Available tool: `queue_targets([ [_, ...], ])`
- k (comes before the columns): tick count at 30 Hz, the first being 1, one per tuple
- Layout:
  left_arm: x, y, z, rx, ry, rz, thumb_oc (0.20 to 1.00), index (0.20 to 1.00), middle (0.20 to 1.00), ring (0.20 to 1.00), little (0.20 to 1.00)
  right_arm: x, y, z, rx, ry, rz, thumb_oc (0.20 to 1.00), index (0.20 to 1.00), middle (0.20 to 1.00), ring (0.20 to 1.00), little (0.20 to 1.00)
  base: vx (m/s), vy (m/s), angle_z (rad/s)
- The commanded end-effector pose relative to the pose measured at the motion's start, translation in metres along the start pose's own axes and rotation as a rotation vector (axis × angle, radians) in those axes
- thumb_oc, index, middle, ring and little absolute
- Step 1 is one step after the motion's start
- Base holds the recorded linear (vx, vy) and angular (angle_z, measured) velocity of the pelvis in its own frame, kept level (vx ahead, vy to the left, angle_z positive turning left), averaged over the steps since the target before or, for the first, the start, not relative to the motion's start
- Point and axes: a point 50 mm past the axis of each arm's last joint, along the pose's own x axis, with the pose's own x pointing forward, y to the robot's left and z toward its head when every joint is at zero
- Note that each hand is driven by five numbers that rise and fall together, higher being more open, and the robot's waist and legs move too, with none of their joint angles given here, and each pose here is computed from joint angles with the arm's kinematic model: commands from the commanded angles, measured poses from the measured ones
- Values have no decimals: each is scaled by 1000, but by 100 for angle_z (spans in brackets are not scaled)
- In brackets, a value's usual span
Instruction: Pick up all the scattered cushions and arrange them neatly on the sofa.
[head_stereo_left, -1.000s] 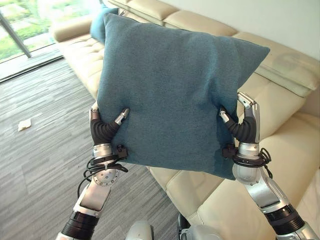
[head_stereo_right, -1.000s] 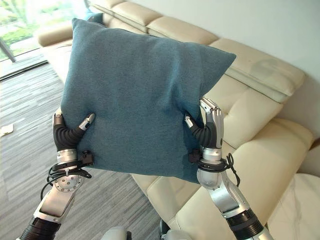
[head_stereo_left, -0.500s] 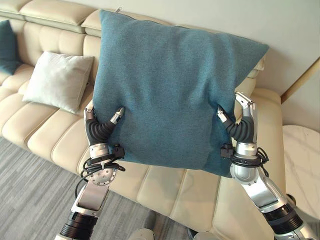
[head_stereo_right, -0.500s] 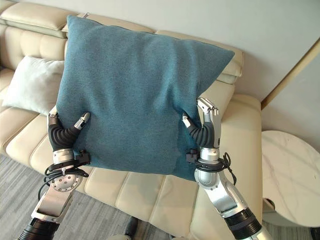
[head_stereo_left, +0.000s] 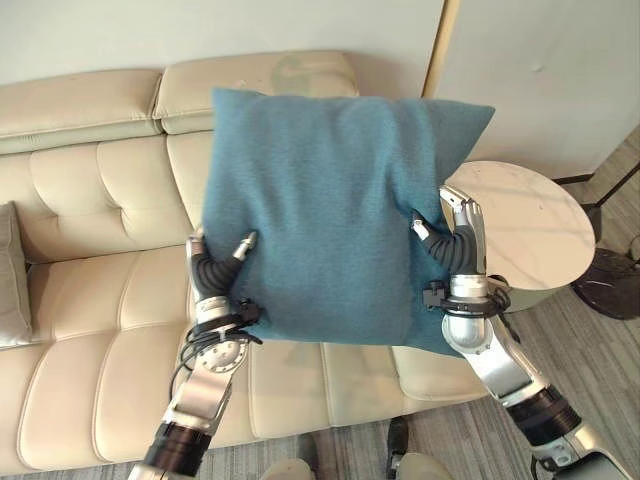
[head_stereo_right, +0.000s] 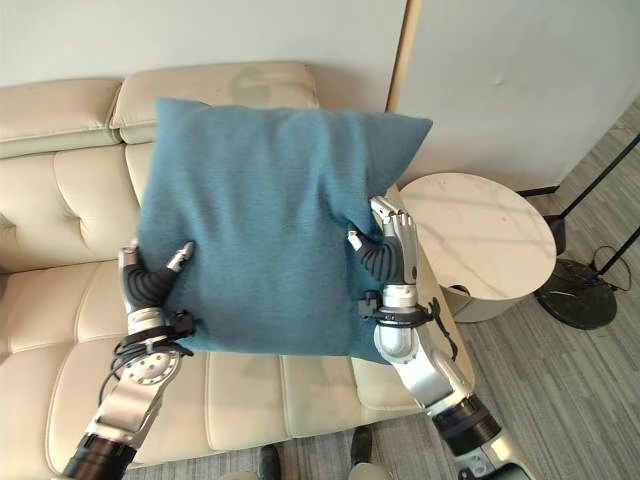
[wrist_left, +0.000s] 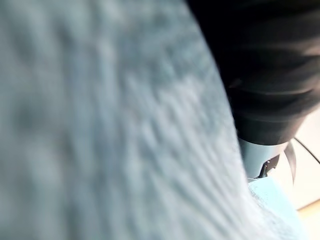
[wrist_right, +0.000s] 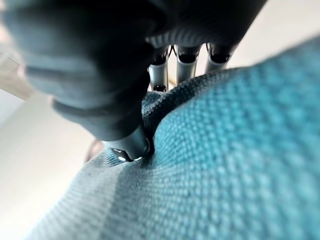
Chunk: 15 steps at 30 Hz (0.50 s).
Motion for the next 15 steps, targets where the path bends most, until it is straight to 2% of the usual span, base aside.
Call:
queue_targets([
  [1, 40, -26, 66, -114, -318, 8, 200, 200, 200, 200, 200, 48, 21, 64, 122, -259, -80, 200, 200, 200, 200, 200, -285, -30, 9],
  [6, 84, -39, 115, -110, -501, 56, 200, 200, 200, 200, 200, 101, 17, 84, 22, -382, -136, 200, 200, 200, 200, 200, -275, -53, 25],
  [7, 84, -39, 115, -110, -501, 56, 200, 200, 200, 200, 200, 101, 17, 84, 22, -382, -136, 200, 200, 200, 200, 200, -146, -63, 33],
  [10, 114, -43, 148, -77, -592, 87, 200, 200, 200, 200, 200, 143, 4, 101, -93, -465, -175, 200, 200, 200, 200, 200, -85, -71, 29],
  [11, 124, -45, 157, -53, -602, 91, 200, 200, 200, 200, 200, 153, 3, 108, -114, -483, -180, 200, 200, 200, 200, 200, -86, -59, 41],
  [12, 147, -45, 186, 11, -664, 105, 200, 200, 200, 200, 200, 179, -8, 122, -193, -529, -202, 200, 200, 200, 200, 200, -79, -49, 27],
  [15, 165, -37, 218, 86, -735, 144, 200, 200, 200, 200, 200, 201, -28, 142, -253, -585, -262, 200, 200, 200, 200, 200, -31, -6, 34],
])
